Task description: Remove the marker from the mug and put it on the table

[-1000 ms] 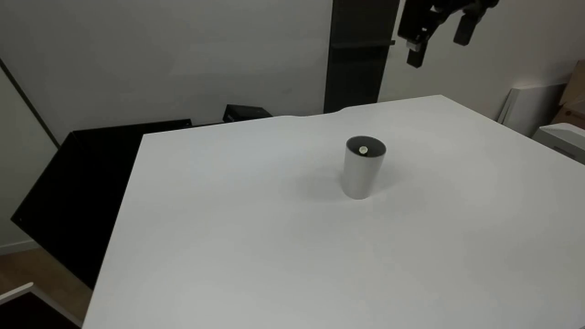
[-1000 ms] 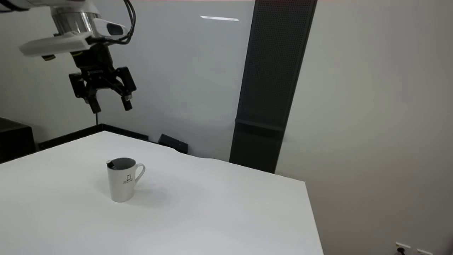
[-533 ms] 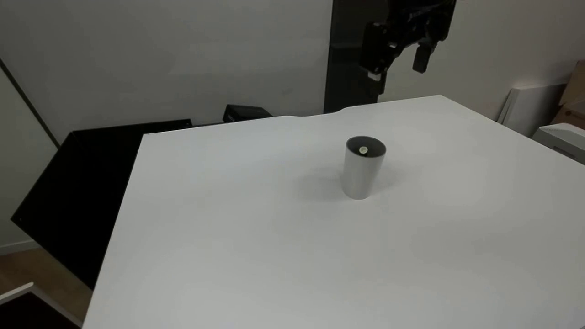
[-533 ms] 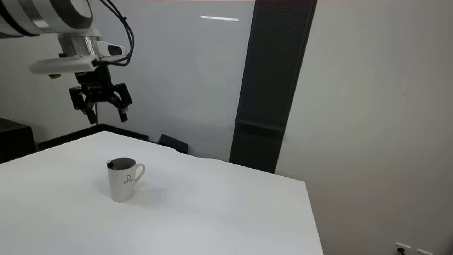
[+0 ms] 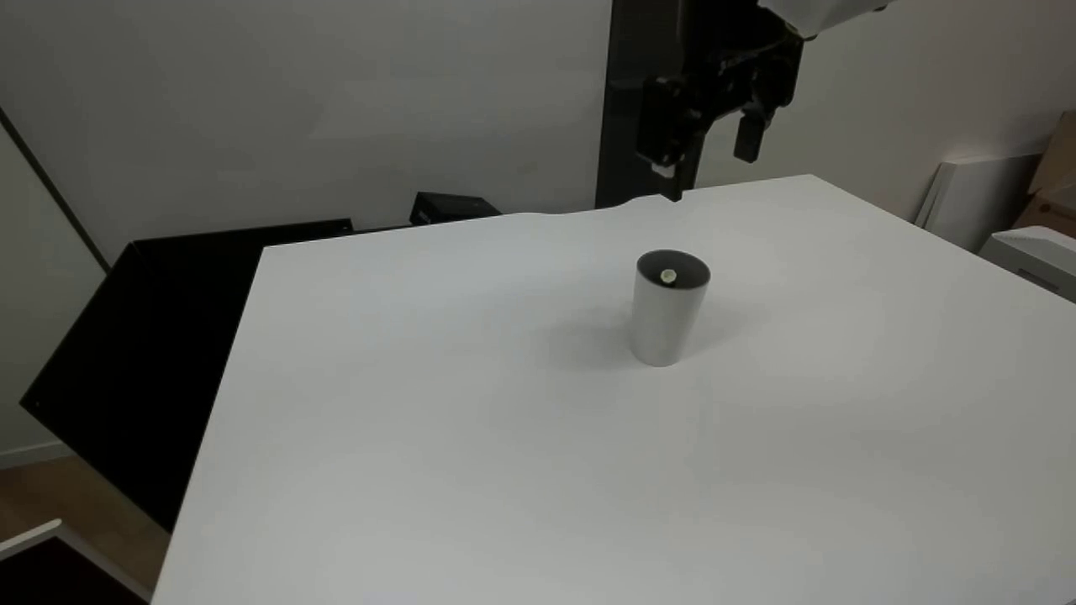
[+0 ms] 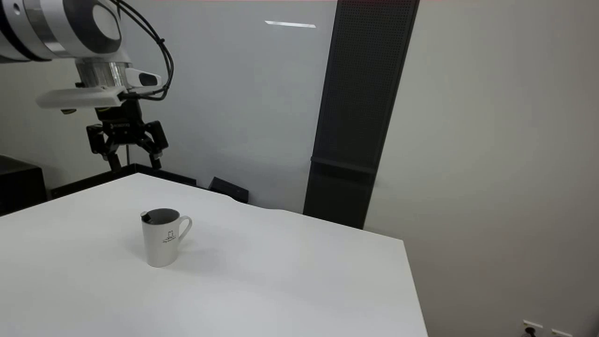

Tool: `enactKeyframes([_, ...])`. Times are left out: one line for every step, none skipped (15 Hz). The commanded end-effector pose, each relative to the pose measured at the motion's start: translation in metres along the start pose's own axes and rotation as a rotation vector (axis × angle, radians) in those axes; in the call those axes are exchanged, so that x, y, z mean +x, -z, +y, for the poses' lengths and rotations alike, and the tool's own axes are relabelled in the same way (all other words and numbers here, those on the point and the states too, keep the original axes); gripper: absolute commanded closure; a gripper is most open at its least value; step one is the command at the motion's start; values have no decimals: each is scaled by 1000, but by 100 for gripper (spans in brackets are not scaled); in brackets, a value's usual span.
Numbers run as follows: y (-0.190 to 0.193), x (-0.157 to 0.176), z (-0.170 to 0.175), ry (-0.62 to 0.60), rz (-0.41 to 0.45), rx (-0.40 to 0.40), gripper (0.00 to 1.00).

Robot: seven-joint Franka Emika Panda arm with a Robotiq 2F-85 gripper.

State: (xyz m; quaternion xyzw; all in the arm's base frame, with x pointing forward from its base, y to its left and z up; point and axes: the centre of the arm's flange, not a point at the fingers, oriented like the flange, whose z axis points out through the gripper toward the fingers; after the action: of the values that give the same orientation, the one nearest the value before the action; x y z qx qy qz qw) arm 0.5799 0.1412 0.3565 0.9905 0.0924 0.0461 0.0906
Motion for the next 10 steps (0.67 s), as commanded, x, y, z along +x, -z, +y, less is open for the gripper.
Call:
enactKeyframes([0, 0, 0, -1, 0, 0, 0])
enactKeyframes([0, 0, 0, -1, 0, 0, 0])
enactKeyframes([-5, 3, -1, -6, -9, -11, 0])
enactKeyframes([-14, 5, -5, -8, -28, -10, 0])
enactKeyframes([-23, 6, -8, -7, -36, -22, 0])
enactKeyframes([-31, 6, -11, -2, -49, -28, 0])
enactKeyframes([-39, 5, -15, 5, -56, -39, 0])
enactKeyframes([-47, 5, -19, 16, -67, -55, 0])
enactKeyframes([-54, 5, -22, 32, -76, -76, 0])
enactKeyframes([-61, 4, -25, 46, -85, -89, 0])
